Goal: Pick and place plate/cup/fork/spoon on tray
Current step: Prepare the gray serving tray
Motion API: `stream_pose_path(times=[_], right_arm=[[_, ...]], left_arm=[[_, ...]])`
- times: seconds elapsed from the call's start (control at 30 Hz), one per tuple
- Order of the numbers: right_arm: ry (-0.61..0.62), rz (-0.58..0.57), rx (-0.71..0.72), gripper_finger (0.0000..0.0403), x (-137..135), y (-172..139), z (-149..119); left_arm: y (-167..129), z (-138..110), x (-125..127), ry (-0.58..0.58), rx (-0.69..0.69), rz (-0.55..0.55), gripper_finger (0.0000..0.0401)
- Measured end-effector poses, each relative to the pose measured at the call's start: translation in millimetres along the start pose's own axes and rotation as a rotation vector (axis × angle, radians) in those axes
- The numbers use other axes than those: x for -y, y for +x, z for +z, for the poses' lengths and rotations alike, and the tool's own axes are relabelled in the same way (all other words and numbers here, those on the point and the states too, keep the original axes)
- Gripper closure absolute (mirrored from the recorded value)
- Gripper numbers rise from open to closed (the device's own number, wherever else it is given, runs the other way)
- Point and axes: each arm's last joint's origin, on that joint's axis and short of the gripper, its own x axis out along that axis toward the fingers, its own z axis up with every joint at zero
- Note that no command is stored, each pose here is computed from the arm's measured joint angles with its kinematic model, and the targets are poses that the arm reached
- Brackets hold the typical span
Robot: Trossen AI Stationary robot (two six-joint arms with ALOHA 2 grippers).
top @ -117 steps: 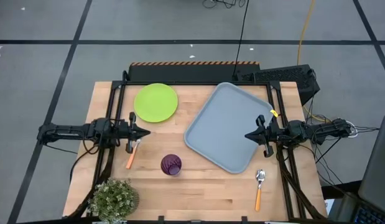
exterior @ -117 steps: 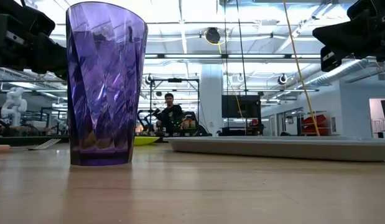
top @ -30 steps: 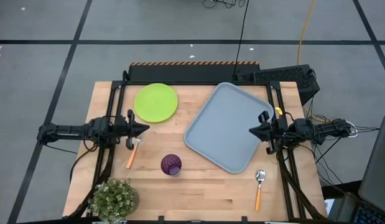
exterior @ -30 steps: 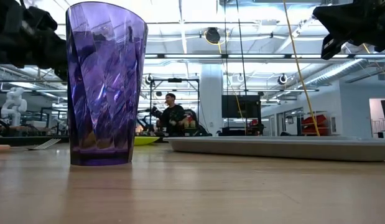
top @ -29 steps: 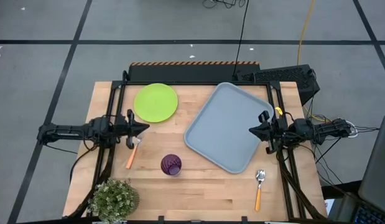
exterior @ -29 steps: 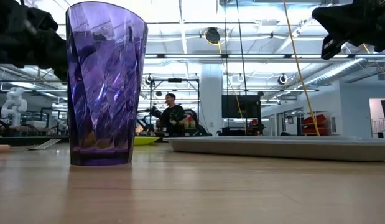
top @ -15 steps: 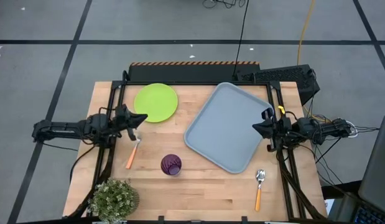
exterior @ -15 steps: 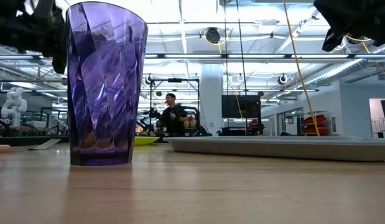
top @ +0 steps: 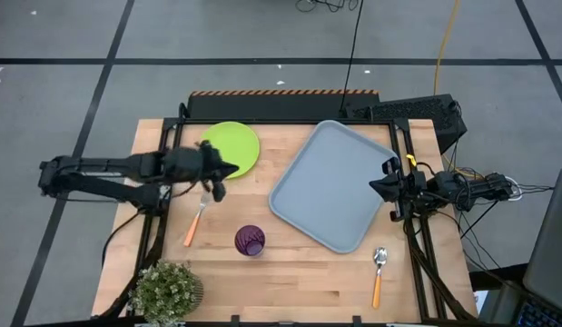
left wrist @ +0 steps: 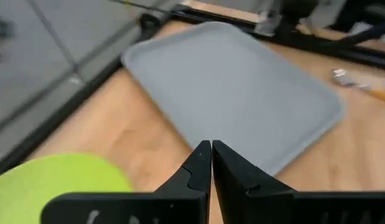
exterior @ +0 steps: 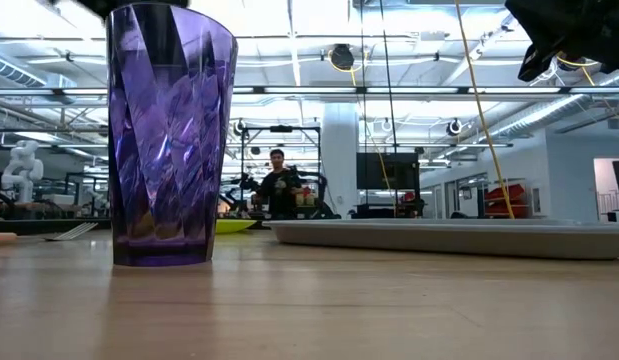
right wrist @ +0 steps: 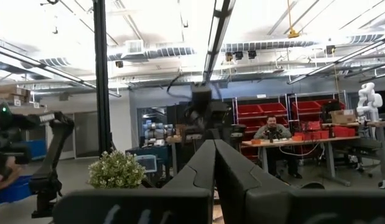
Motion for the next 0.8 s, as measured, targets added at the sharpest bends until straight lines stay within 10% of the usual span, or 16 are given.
stream_pose_path(times=[0.3, 0.8], right_arm=[[0.037, 0.004, -0.002, 0.0403, -0.1, 0.0, -0.2], [0.045, 0.031, -0.005, 0.0403, -0.9, 0.0, -0.4]], left_arm=[[58.7, 38.2, -30.0, -0.031, -0.283, -0.056, 0.0381], [166.7, 25.7, -60.5, -0.001, -0.491, -0.246, 0.038]])
